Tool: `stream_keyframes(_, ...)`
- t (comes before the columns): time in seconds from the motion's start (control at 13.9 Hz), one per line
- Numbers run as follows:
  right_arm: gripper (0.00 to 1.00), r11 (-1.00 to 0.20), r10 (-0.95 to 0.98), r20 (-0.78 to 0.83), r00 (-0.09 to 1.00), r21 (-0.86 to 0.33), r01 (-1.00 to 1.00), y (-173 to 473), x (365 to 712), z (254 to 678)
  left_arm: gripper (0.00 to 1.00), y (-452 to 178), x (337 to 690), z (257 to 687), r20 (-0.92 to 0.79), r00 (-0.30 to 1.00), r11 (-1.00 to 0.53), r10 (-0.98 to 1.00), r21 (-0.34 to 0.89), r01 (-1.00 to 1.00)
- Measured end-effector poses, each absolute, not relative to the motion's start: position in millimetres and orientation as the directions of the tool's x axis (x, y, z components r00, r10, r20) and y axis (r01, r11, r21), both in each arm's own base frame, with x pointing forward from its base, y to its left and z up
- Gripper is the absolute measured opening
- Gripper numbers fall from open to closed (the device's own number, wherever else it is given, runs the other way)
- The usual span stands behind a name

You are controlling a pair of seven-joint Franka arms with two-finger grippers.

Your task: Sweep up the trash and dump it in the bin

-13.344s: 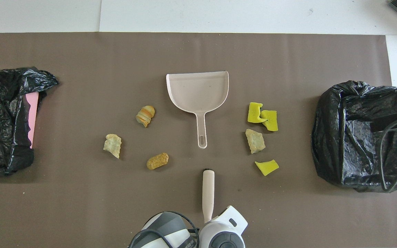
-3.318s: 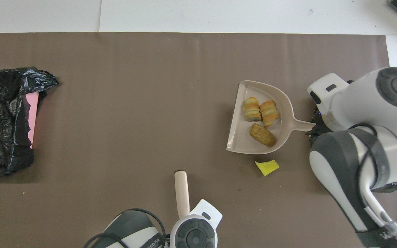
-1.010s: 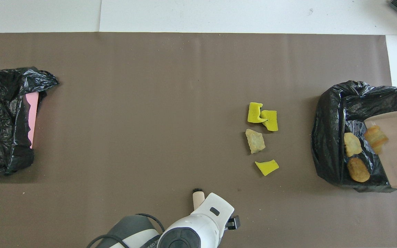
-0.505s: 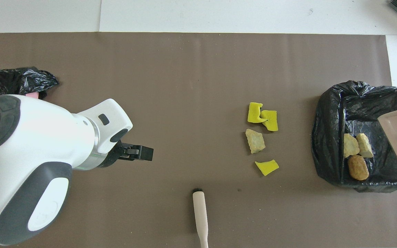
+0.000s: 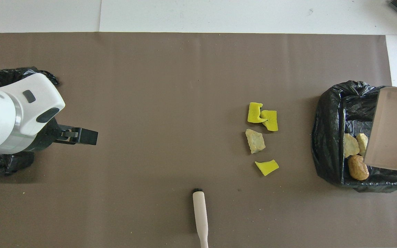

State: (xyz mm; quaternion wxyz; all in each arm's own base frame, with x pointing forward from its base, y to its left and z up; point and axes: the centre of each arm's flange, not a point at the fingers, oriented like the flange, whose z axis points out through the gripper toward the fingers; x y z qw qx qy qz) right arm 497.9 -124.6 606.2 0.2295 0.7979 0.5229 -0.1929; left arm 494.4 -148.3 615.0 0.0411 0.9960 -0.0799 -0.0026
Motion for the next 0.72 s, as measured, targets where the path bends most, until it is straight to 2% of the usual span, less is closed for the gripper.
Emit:
stream_keyframes(0.22,0.31,-0.623,0.669,-0.352,0.655,0.216,0.752,-52.2,501.9,591.2,1.00,-141.6,495.3,613.8,-0.009,0.989,-0.986,-0.150,0.079,-0.149)
stream_keyframes(0.36,0.31,-0.756,0.574,-0.240,0.783,0.211,0.619,3.8,504.4,582.5,1.00,-141.5,494.9,613.3,-0.012,0.988,-0.986,-0.153,0.064,-0.152)
stream_keyframes(0.58,0.31,-0.887,0.410,-0.135,0.902,0.173,0.429,100.4,509.7,555.3,1.00,-128.0,498.2,613.3,-0.012,0.991,-0.990,-0.135,0.054,-0.134)
stream_keyframes(0.72,0.31,-0.931,0.330,-0.090,0.940,0.133,0.340,150.4,516.8,530.6,1.00,-107.1,503.1,614.5,-0.008,0.990,-0.988,-0.140,0.062,-0.140)
